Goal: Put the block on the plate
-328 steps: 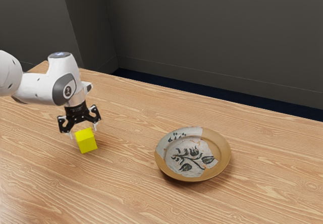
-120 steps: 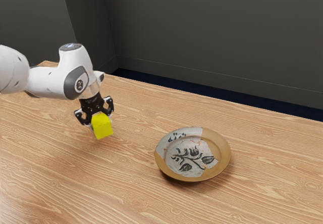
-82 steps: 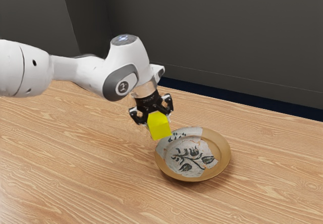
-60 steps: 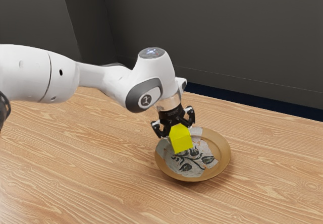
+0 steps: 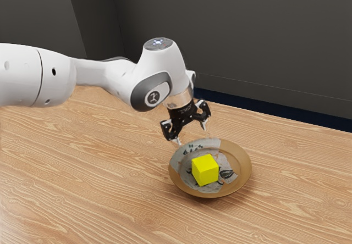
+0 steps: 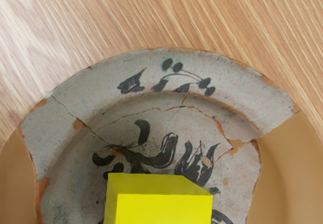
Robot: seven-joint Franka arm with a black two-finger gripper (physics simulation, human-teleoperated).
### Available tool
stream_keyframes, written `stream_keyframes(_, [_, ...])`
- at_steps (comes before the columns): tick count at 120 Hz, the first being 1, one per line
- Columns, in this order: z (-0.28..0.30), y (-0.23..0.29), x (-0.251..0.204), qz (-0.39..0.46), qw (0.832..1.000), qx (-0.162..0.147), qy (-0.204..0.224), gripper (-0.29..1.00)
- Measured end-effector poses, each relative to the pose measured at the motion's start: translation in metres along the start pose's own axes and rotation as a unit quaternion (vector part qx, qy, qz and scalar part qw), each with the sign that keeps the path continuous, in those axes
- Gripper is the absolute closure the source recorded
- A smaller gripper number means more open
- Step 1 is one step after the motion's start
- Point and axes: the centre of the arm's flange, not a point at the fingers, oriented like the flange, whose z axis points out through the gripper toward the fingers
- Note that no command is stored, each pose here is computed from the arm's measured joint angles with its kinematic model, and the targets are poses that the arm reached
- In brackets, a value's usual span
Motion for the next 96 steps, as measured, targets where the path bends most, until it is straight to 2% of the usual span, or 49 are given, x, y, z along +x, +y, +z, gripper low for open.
stream_keyframes(30, [-0.039,-0.026,0.079,0.07,0.997,0.032,0.019,0.01])
stream_keyframes(64, [-0.092,-0.066,0.155,0.185,0.98,0.061,0.039,0.0])
stream_keyframes(96, [-0.157,-0.104,0.15,0.287,0.954,0.079,0.035,0.0])
